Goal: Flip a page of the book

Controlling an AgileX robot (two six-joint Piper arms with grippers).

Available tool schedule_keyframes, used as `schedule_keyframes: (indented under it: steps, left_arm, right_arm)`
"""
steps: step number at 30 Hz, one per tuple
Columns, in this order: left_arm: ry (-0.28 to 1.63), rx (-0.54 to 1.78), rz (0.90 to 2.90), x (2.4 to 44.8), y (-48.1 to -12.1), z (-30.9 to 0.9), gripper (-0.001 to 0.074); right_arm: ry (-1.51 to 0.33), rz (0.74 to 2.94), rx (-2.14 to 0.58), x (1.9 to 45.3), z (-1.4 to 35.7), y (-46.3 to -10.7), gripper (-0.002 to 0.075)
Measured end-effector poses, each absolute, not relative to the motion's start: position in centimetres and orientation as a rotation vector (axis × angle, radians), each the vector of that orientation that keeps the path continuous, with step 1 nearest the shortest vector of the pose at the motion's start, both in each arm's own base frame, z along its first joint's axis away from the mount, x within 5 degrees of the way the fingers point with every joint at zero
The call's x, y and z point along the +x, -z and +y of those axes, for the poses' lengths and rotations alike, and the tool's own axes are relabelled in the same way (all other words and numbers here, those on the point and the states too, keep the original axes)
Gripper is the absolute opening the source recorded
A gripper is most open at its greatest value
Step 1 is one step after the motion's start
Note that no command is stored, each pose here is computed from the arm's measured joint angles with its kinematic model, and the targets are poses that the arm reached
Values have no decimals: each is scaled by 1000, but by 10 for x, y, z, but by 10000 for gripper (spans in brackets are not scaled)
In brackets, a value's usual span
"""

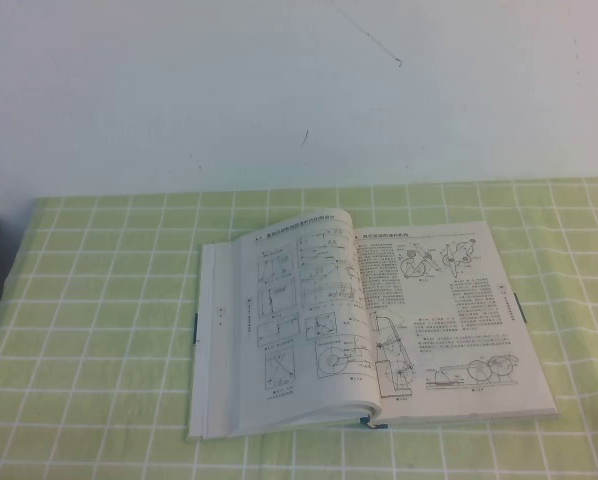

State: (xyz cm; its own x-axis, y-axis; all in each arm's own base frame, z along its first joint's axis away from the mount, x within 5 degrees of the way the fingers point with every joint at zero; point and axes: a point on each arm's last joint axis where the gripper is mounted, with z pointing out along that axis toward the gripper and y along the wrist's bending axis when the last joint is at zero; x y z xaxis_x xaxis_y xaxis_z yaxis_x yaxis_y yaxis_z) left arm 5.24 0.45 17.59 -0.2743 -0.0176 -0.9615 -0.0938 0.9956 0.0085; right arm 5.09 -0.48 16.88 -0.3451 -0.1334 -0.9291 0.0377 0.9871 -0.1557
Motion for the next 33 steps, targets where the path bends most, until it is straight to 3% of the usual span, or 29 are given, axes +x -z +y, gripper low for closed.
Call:
schedule_keyframes:
  steps: [33]
  left_arm:
    - [-79,-77,1848,52,-176,5,-4]
  right_arm:
    - [146,1915,-51,51,-4,-169,-3]
